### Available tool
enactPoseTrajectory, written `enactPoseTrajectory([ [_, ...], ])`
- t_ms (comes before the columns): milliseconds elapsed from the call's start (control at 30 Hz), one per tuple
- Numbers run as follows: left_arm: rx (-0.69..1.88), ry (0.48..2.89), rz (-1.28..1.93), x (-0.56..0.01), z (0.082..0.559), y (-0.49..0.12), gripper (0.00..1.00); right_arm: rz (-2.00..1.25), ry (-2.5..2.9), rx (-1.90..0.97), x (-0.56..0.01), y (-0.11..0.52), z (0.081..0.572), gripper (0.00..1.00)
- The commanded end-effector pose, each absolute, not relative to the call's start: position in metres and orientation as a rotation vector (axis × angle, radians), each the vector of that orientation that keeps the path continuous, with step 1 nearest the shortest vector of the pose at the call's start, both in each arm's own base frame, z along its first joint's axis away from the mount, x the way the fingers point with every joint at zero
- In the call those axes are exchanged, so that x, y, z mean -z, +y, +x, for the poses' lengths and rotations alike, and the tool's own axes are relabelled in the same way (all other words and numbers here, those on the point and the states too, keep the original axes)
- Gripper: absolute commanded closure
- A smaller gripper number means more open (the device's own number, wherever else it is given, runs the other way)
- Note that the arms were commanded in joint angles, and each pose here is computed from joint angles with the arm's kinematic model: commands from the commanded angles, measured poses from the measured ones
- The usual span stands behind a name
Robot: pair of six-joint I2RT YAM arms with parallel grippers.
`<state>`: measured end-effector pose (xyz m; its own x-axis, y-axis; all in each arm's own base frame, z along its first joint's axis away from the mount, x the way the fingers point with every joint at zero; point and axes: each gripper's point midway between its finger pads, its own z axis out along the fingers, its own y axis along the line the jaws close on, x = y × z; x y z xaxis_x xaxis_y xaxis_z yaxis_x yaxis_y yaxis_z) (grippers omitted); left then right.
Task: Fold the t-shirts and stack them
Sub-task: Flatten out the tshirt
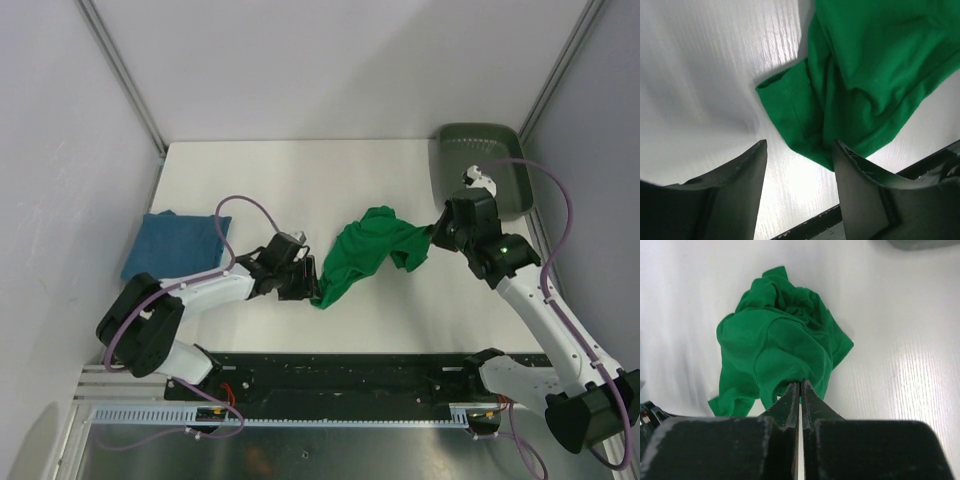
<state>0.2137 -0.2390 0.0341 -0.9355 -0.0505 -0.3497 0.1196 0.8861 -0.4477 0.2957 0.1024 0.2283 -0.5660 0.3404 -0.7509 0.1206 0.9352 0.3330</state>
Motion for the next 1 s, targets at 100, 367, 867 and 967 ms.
enactPoseTrajectory([
  [100,0.599,2.570,-0.118,-0.053,0.249,-0.240,0.46,0.317,2.199,-0.278,-0.229,0.095,0.283,1.00],
  [367,0.519,2.581,-0.178,-0.040,0.261,-0.238,0.46,0.314,2.207,-0.290,-0.228,0.096,0.280,1.00],
  [867,0.443,2.609,-0.162,-0.024,0.264,-0.249,0.78,0.321,2.183,-0.303,-0.235,0.095,0.278,1.00],
  [967,0.426,2.568,-0.199,-0.037,0.271,-0.242,0.97,0.321,2.178,-0.297,-0.236,0.094,0.279,1.00],
])
